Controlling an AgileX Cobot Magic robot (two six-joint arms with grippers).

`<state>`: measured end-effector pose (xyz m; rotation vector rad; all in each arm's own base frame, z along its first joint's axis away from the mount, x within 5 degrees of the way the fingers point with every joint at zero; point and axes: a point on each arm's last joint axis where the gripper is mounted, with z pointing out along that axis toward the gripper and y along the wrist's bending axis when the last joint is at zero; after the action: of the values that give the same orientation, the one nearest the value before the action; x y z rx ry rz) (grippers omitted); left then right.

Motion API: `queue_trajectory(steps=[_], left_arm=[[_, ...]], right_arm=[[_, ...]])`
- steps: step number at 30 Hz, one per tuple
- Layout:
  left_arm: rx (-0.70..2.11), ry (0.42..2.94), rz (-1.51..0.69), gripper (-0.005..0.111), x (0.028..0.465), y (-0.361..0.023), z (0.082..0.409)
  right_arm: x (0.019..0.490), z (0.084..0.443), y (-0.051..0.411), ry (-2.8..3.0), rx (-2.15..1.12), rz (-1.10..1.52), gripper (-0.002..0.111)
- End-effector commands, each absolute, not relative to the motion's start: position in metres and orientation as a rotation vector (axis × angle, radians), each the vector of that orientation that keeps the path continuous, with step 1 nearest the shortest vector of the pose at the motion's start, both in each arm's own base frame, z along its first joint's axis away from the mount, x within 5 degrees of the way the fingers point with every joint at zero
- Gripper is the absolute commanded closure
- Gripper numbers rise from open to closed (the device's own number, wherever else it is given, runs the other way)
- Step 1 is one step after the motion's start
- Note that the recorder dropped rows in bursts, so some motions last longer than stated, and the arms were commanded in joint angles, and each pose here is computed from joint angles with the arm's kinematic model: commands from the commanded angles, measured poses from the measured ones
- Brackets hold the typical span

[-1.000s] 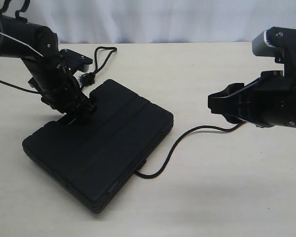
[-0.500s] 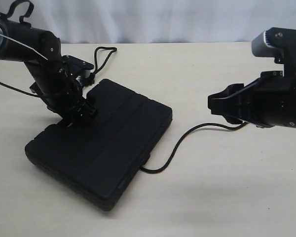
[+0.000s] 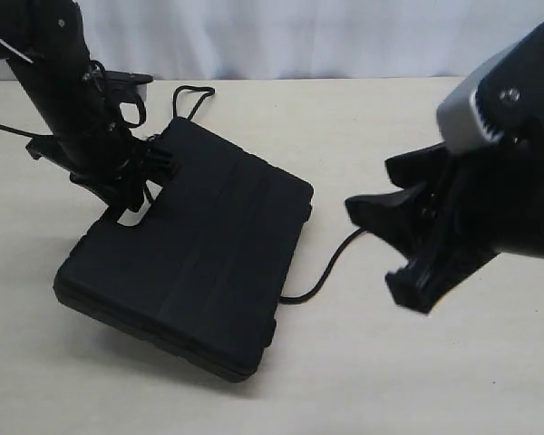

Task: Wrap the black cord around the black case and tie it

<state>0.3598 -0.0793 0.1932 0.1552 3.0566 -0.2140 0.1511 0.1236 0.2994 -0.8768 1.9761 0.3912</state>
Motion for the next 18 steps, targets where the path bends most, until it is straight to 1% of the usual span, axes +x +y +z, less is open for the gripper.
queue_trajectory(steps=[1,4,7,9,10,11,12,13,14,15,16,17,18], left_arm=[[0.041,3.035,-0.400,0.107,0.355,-0.089,0.214],[-0.001,3.017,-0.489,0.107,0.354,-0.093,0.220],[-0.032,2.993,-0.561,0.107,0.352,-0.097,0.226],[-0.063,2.974,-0.627,0.107,0.353,-0.100,0.230],[-0.086,2.967,-0.671,0.107,0.353,-0.103,0.231],[-0.095,2.963,-0.687,0.107,0.353,-0.104,0.231],[-0.116,2.943,-0.715,0.107,0.354,-0.105,0.232],[-0.124,2.935,-0.723,0.107,0.355,-0.105,0.232],[-0.151,2.914,-0.763,0.107,0.356,-0.108,0.234],[-0.160,2.906,-0.774,0.107,0.357,-0.108,0.234],[-0.181,2.889,-0.804,0.107,0.358,-0.110,0.235],[-0.196,2.877,-0.823,0.107,0.358,-0.111,0.236],[-0.208,2.870,-0.842,0.107,0.359,-0.112,0.237]], right_arm=[[0.130,0.303,0.142,1.803,-1.162,0.365,0.058],[0.119,0.302,0.150,1.685,-1.334,0.285,0.058],[0.117,0.303,0.153,1.620,-1.393,0.187,0.058],[0.122,0.311,0.149,1.632,-1.325,0.076,0.058],[0.129,0.319,0.142,1.665,-1.256,-0.048,0.058],[0.130,0.322,0.140,1.672,-1.236,-0.093,0.058],[0.132,0.330,0.137,1.683,-1.203,-0.151,0.055],[0.131,0.331,0.137,1.692,-1.198,-0.143,0.052],[0.126,0.330,0.143,1.700,-1.206,-0.069,0.044],[0.124,0.329,0.146,1.708,-1.215,-0.047,0.039],[0.120,0.324,0.152,1.729,-1.248,-0.018,0.028],[0.117,0.319,0.157,1.761,-1.271,0.008,0.022],[0.114,0.314,0.162,1.794,-1.283,0.041,0.021]])
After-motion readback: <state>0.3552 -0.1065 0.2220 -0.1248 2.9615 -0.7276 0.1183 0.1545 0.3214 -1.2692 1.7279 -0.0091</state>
